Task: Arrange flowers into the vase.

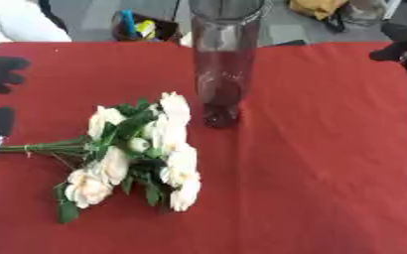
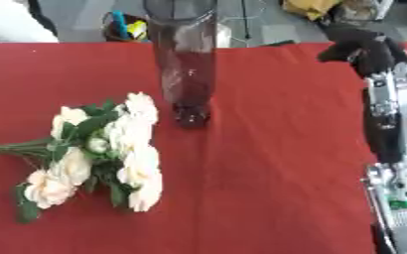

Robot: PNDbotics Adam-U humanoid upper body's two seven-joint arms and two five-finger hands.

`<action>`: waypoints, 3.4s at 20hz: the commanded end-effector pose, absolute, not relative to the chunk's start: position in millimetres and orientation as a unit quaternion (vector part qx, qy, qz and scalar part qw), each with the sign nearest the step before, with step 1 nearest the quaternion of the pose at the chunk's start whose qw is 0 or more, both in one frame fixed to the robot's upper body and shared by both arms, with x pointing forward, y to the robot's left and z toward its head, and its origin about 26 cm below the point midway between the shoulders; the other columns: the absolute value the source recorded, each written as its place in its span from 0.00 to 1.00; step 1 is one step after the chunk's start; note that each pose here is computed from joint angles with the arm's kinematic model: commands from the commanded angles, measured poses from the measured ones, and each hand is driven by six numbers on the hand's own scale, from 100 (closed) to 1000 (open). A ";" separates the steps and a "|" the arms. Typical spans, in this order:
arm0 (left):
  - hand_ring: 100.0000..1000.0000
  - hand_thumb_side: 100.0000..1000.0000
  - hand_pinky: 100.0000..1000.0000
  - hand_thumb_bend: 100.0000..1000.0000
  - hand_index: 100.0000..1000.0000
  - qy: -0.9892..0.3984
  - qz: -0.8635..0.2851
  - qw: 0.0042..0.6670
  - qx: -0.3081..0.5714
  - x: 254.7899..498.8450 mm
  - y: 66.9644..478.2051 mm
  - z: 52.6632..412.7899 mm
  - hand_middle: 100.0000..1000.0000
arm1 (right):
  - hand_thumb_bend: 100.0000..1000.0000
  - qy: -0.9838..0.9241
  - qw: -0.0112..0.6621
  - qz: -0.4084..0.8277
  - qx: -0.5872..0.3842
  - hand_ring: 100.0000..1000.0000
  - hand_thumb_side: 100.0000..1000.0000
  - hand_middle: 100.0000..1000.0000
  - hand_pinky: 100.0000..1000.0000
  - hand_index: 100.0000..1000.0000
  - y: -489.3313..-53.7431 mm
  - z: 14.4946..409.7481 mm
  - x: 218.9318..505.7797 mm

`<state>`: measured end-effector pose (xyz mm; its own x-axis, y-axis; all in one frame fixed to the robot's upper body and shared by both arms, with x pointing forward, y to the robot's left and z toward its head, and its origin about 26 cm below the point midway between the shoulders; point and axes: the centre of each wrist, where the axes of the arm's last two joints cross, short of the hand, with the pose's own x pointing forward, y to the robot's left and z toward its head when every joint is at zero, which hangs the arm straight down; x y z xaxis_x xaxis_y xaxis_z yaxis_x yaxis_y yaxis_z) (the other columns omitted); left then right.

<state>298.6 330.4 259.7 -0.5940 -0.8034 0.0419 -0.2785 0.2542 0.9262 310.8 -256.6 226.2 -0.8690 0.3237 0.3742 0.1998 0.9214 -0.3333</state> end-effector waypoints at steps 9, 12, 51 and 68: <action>0.85 0.86 0.72 0.25 1.00 -0.620 -0.573 0.275 0.460 312.6 361.5 281.2 0.89 | 0.00 -0.958 0.204 0.152 -0.129 0.82 1.00 0.46 0.64 0.71 -255.5 232.7 307.3; 0.86 0.86 0.73 0.35 1.00 -0.597 -0.593 0.271 0.469 318.8 365.4 279.4 0.90 | 0.00 -0.958 0.205 0.154 -0.127 0.82 1.00 0.46 0.64 0.71 -255.2 232.4 307.3; 0.85 0.85 0.74 0.44 1.00 -0.492 -0.702 0.296 0.421 378.6 374.4 230.3 0.91 | 0.00 -0.959 0.209 0.156 -0.113 0.83 1.00 0.45 0.64 0.70 -252.1 231.2 307.4; 0.81 0.86 0.72 0.37 1.00 -0.519 -0.697 0.297 0.395 385.6 362.4 238.1 0.88 | 0.00 -0.958 0.211 0.160 -0.108 0.83 1.00 0.45 0.64 0.70 -250.9 230.6 307.4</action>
<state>386.0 360.4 227.0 -0.5175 -0.8261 -0.2230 0.0204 -0.2725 0.9619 310.9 -251.0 224.6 -0.8750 0.2827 0.3930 0.1424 0.9262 -0.3491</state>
